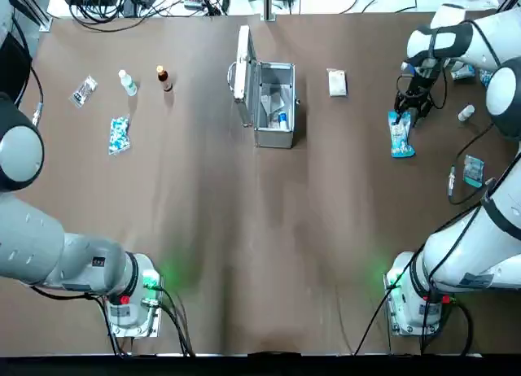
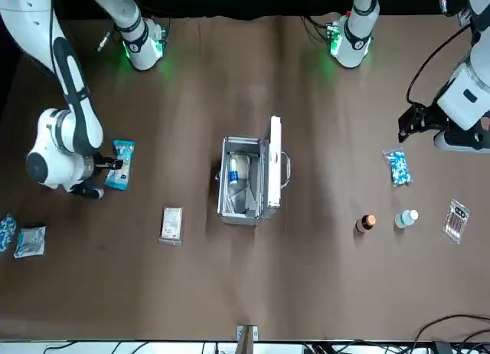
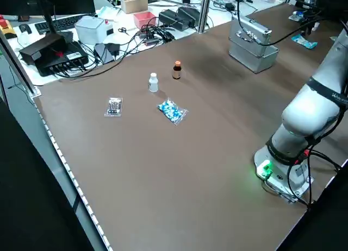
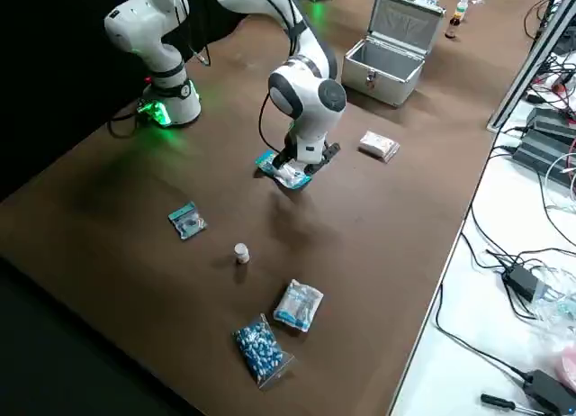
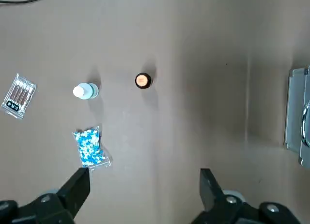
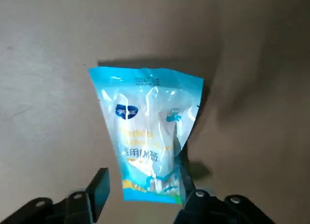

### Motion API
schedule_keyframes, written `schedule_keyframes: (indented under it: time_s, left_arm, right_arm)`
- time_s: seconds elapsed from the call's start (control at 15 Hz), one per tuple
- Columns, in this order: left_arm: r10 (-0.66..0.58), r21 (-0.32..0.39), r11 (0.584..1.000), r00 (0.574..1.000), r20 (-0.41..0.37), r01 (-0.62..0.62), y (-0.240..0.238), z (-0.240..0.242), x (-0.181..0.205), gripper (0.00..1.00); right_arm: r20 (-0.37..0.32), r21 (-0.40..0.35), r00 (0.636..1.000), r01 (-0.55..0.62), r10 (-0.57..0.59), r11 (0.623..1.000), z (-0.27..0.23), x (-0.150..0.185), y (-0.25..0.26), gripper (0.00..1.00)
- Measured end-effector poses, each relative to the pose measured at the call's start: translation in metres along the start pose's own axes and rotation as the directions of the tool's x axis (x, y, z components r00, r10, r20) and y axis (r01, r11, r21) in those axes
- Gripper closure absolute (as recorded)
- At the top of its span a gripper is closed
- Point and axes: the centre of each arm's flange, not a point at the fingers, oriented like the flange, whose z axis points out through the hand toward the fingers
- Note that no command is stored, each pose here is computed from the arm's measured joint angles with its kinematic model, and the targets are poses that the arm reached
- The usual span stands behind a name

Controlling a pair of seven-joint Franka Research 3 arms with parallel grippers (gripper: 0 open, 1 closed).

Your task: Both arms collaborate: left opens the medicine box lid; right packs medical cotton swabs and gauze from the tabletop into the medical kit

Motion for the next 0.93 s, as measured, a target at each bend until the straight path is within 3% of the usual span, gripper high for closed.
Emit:
schedule_keyframes:
  time_s: [0.4, 0.67, 0.8, 0.87, 0.93]
  left_arm:
    - [-0.009, 0.000, 1.000, 1.000, 0.000, 0.009, -0.003, 0.000, 0.000, 0.00]
    - [-0.014, 0.001, 1.000, 1.000, 0.000, 0.014, -0.006, 0.000, 0.000, 0.00]
    - [-0.014, 0.001, 1.000, 1.000, 0.000, 0.014, -0.006, 0.000, 0.000, 0.00]
    - [-0.013, 0.001, 1.000, 1.000, 0.000, 0.013, -0.006, 0.000, 0.000, 0.00]
    - [-0.013, 0.001, 1.000, 1.000, 0.001, 0.013, -0.006, 0.000, 0.000, 0.00]
  right_arm:
    - [0.021, -0.012, 1.000, -0.009, 0.010, 1.000, 0.027, 0.005, 0.005, 0.33]
    - [0.042, -0.014, 0.999, -0.014, 0.014, 1.000, 0.040, 0.007, 0.007, 0.41]
    - [0.048, -0.015, 0.999, -0.016, 0.016, 1.000, 0.044, 0.007, 0.008, 0.61]
    - [0.049, -0.015, 0.998, -0.030, 0.031, 0.999, 0.042, 0.007, 0.009, 0.80]
    - [0.051, -0.016, 0.998, -0.043, 0.043, 0.999, 0.041, 0.007, 0.009, 0.85]
